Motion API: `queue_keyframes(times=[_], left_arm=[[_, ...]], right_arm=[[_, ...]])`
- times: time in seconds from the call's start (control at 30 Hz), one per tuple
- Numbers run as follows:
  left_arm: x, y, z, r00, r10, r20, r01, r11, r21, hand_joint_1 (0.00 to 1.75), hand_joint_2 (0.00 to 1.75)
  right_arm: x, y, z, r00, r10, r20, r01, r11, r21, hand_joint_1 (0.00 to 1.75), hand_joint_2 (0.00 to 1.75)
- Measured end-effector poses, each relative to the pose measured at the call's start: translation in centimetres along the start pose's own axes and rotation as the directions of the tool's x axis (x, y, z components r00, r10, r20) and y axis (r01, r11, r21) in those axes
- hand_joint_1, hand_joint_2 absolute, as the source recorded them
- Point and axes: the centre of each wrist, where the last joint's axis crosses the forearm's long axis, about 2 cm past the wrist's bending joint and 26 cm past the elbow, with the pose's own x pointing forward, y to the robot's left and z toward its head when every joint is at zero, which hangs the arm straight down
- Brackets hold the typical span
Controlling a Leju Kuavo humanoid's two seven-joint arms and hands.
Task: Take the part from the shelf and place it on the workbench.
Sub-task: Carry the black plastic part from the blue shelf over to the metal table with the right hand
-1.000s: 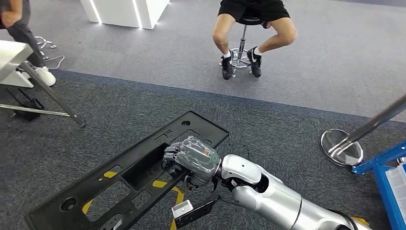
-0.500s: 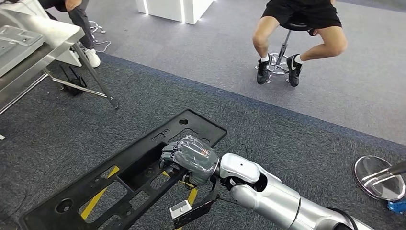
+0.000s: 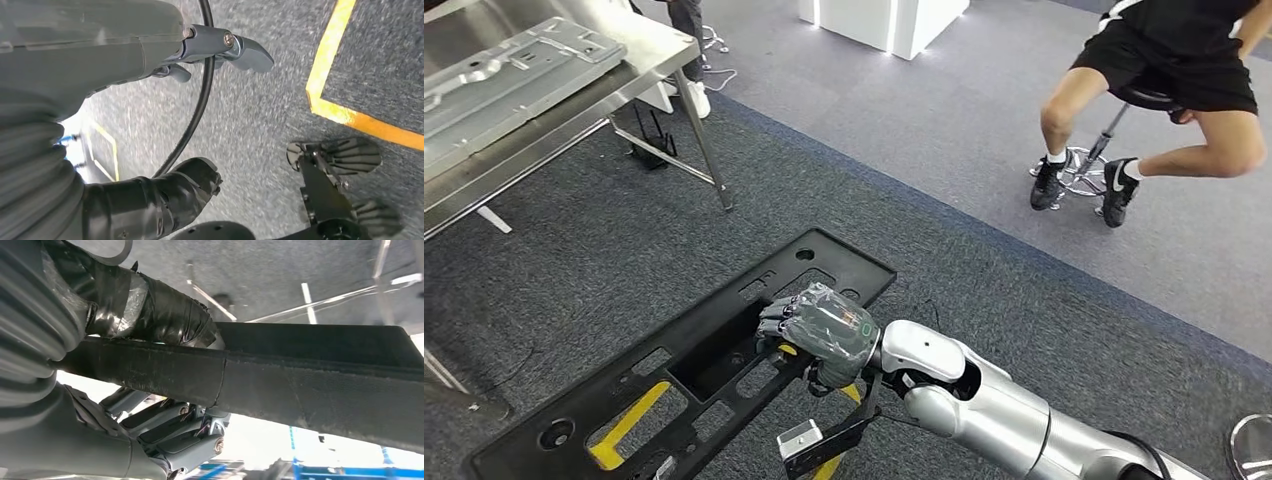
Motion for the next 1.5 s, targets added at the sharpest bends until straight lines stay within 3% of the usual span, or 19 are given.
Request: queue_keyframes(times=[1.5], left_arm=[[-0.58,-0.11,-0.05,1.0,0.025,-0.012,-0.025,1.0,0.007,0.0,1.75]], right_arm=[[-0.4,-0.01,-0.66,0.999,0.036,-0.004,-0.036,0.999,0.024,1.75,1.75]])
